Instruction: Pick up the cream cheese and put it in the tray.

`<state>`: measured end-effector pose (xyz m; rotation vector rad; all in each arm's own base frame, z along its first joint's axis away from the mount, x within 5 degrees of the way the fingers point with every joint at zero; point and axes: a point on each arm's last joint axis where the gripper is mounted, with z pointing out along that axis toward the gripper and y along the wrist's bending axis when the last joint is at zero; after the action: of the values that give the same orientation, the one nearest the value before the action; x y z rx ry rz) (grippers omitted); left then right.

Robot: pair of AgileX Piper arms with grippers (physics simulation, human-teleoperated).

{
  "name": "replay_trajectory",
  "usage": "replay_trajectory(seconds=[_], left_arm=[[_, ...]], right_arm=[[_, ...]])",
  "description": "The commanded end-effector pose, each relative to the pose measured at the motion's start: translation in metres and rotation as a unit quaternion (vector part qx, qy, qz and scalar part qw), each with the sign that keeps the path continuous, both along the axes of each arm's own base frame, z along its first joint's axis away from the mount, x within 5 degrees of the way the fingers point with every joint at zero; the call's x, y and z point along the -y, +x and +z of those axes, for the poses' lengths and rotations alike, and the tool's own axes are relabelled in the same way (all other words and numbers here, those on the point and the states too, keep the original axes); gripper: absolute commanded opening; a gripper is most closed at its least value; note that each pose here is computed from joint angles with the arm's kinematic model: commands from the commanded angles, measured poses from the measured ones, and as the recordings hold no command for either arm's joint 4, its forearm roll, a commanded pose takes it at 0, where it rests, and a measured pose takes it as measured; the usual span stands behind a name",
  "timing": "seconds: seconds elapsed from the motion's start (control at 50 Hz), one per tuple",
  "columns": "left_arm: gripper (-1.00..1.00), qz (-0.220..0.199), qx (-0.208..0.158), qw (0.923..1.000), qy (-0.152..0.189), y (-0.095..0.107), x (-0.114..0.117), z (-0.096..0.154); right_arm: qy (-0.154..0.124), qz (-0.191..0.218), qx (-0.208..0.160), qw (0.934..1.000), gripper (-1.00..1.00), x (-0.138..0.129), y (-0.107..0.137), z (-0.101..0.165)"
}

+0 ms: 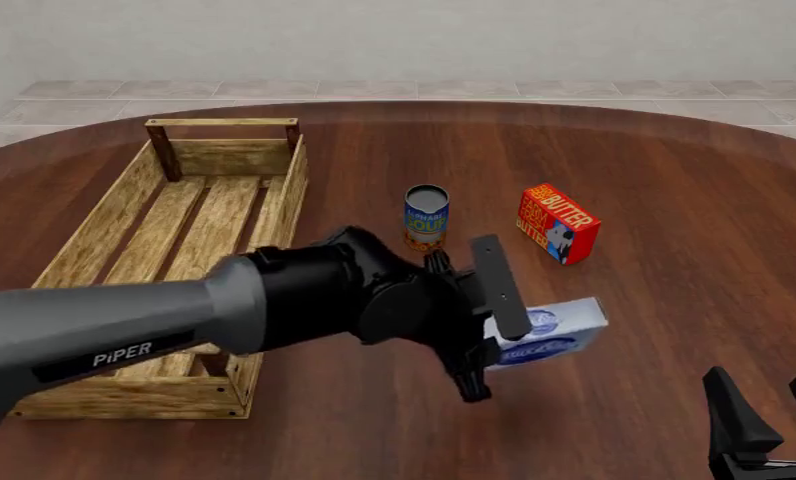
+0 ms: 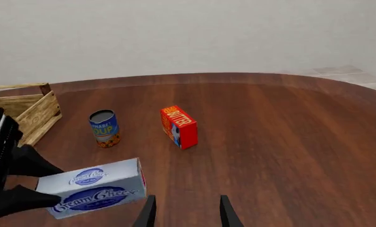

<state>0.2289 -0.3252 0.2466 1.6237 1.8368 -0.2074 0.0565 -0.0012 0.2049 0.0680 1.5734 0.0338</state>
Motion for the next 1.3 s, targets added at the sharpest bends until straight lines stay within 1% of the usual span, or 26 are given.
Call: replay_trajectory(seconds=[0.02,0.04,0.08,0.12,0.16,0.2,0.26,0.3,0.32,0.34,0.42,0.52,0.66,0.84,0.88,0.9,0.94,0.96,0.98,1.02,1.06,1.1,1.12,1.16,1.22,1.3], left_arm=[[-1.00,0.047,0.021,0.9975,-0.048,0.012,-0.027,0.036],[-1.00,0.064,0.010,0.9964,-0.054,0.016,-0.029,0.039],[-1.00,0.049,0.013,0.9972,-0.055,0.004,-0.027,0.042],[-1.00,0.064,0.011,0.9953,-0.071,0.004,-0.032,0.053],[-1.00,0.057,0.012,0.9958,-0.071,-0.001,-0.031,0.055],[-1.00,0.057,0.013,0.9958,-0.070,-0.001,-0.034,0.056],[-1.00,0.060,0.014,0.9956,-0.070,-0.001,-0.038,0.057],[-1.00,0.076,0.008,0.9944,-0.073,0.004,-0.041,0.057],[-1.00,0.075,0.008,0.9945,-0.073,0.003,-0.042,0.057],[-1.00,0.086,0.006,0.9934,-0.075,0.007,-0.045,0.058],[-1.00,0.092,0.007,0.9924,-0.082,0.007,-0.049,0.062],[-1.00,0.098,0.004,0.9927,-0.069,0.010,-0.056,0.056],[-1.00,0.123,0.006,0.9891,-0.080,0.020,-0.066,0.067],[-1.00,0.135,0.009,0.9866,-0.092,0.019,-0.074,0.073],[-1.00,0.142,0.006,0.9847,-0.101,0.017,-0.076,0.077],[-1.00,0.150,-0.002,0.9823,-0.112,0.014,-0.074,0.080],[-1.00,0.143,0.011,0.9844,-0.103,0.015,-0.081,0.076],[-1.00,0.145,0.014,0.9842,-0.101,0.017,-0.084,0.074],[-1.00,0.147,0.013,0.9837,-0.103,0.016,-0.085,0.074],[-1.00,0.162,0.011,0.9803,-0.113,0.018,-0.090,0.077],[-1.00,0.167,0.012,0.9795,-0.112,0.020,-0.094,0.075],[-1.00,0.186,0.006,0.9756,-0.117,0.022,-0.102,0.075],[-1.00,0.184,0.007,0.9752,-0.122,0.019,-0.102,0.077],[-1.00,0.188,0.008,0.9746,-0.121,0.019,-0.106,0.078],[-1.00,0.204,0.016,0.9702,-0.130,0.022,-0.117,0.088],[-1.00,0.212,0.017,0.9684,-0.131,0.023,-0.124,0.090]], right_arm=[[0.000,-0.001,0.001,1.0000,1.00,0.000,0.000,0.000],[0.000,-0.001,0.001,1.0000,1.00,0.000,0.000,0.000],[0.000,-0.001,0.000,1.0000,1.00,0.000,0.000,0.000],[0.000,0.000,0.000,1.0000,1.00,0.000,0.000,0.000],[0.000,0.000,0.000,1.0000,1.00,0.000,0.000,0.000],[0.000,0.000,0.000,1.0000,1.00,0.000,0.000,0.000],[0.000,-0.001,0.000,1.0000,1.00,0.000,0.000,0.000],[0.000,-0.001,0.000,1.0000,1.00,0.000,0.000,0.000],[0.000,-0.001,0.000,1.0000,1.00,0.000,0.000,0.000],[0.000,-0.001,0.000,1.0000,1.00,0.000,0.000,0.000],[-0.001,-0.001,0.000,1.0000,1.00,0.000,0.000,0.000],[-0.001,-0.001,0.000,1.0000,1.00,0.000,0.000,0.000],[-0.001,-0.002,0.000,1.0000,1.00,0.000,0.000,0.000],[-0.001,-0.002,0.000,1.0000,1.00,0.000,0.000,0.000],[-0.001,-0.001,0.001,1.0000,1.00,0.000,0.000,0.000],[-0.002,-0.001,0.001,1.0000,1.00,0.000,0.000,0.000],[-0.002,-0.002,0.001,1.0000,1.00,0.000,0.000,0.000],[-0.002,-0.002,0.001,1.0000,1.00,0.000,0.000,0.000],[-0.002,-0.001,0.001,1.0000,1.00,0.000,0.000,0.000],[-0.002,-0.001,0.001,1.0000,1.00,0.000,0.000,0.000],[-0.002,-0.001,0.001,1.0000,1.00,0.000,0.000,0.000],[-0.002,-0.001,0.001,1.0000,1.00,0.000,0.000,0.000],[-0.002,-0.001,0.001,1.0000,1.00,0.000,0.000,0.000],[-0.002,-0.001,0.002,1.0000,1.00,0.000,0.000,0.000],[-0.002,-0.001,0.002,1.0000,1.00,0.000,0.000,0.000],[-0.003,-0.001,0.002,1.0000,1.00,0.000,0.000,0.000]])
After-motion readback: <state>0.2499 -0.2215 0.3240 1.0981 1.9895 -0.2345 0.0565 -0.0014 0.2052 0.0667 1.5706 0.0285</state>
